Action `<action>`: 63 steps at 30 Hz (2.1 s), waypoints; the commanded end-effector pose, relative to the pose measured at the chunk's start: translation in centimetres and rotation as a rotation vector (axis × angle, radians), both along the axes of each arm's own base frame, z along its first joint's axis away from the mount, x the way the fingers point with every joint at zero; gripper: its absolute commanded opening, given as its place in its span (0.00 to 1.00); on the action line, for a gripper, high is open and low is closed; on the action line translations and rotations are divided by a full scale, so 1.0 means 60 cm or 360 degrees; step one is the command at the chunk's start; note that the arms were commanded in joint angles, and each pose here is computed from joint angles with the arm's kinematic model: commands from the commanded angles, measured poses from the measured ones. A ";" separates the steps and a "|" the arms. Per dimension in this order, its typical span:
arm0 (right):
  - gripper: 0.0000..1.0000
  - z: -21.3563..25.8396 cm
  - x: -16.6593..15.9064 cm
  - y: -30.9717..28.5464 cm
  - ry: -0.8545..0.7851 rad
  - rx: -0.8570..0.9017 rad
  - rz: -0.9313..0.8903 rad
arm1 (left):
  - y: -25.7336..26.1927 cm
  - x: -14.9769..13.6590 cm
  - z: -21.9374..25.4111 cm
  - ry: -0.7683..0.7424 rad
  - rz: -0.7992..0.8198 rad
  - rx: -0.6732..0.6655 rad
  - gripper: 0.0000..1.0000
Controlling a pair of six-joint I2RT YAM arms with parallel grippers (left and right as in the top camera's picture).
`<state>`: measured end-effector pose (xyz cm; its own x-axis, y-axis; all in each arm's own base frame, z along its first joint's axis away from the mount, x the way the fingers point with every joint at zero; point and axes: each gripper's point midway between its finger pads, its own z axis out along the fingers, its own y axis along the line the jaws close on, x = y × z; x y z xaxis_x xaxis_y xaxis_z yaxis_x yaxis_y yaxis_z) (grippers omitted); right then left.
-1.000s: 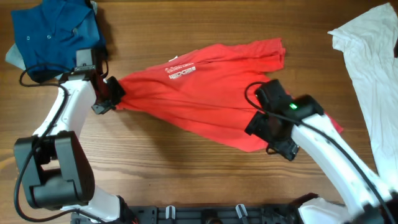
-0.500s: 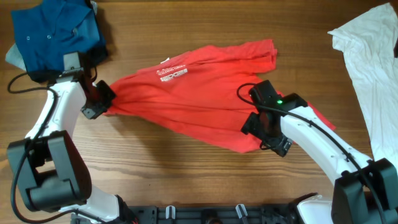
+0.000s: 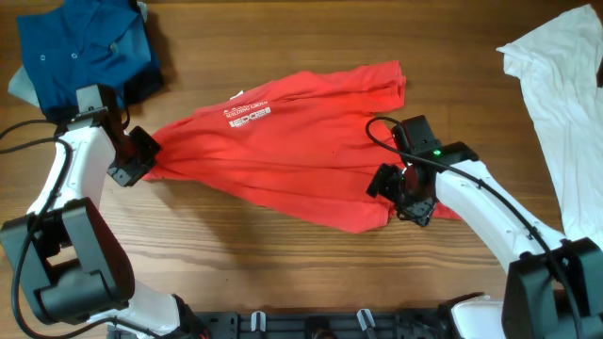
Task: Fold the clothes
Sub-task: 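Lift the red T-shirt with both grippers and stretch it apart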
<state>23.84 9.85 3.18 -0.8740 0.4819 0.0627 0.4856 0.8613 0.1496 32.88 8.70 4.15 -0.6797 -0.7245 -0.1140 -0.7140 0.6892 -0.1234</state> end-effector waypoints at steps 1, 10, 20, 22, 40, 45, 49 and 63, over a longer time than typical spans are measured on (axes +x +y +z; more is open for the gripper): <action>0.78 -0.022 -0.022 0.006 0.0089 0.0038 0.0030 | 0.005 -0.006 0.000 0.0010 0.0039 0.0014 0.04; 0.61 -0.051 -0.039 0.001 0.0100 0.0036 -0.0005 | 0.005 -0.006 0.000 0.0010 0.0040 0.0015 0.04; 0.39 -0.048 -0.030 0.008 0.0073 0.0070 -0.0008 | 0.005 -0.006 0.000 0.0009 0.0039 0.0015 0.04; 0.33 -0.048 -0.029 0.008 0.0068 0.0072 -0.0009 | 0.005 -0.006 0.000 0.0009 0.0039 0.0015 0.04; 0.04 0.138 0.041 0.010 -0.0303 0.0070 0.0021 | -0.026 -0.024 0.078 -0.0119 0.0008 -0.0073 0.04; 0.04 0.305 0.041 -0.002 -0.0628 0.0088 0.0056 | -0.063 -0.050 0.212 -0.0472 -0.0080 -0.0030 0.04; 0.04 0.436 0.010 -0.027 -0.0874 0.0061 0.0059 | -0.125 -0.095 0.366 -0.0959 -0.0258 -0.0002 0.04; 0.49 0.337 -0.056 0.018 -0.0488 0.0251 0.0406 | -0.147 -0.180 0.412 -0.1066 -0.0319 0.0055 0.04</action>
<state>20.97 8.30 27.86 -0.8758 0.3794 -0.2984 0.2643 0.8943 0.3612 20.71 -0.57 30.79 -0.5269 -0.5684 -0.6319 -0.2886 0.8189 -0.4960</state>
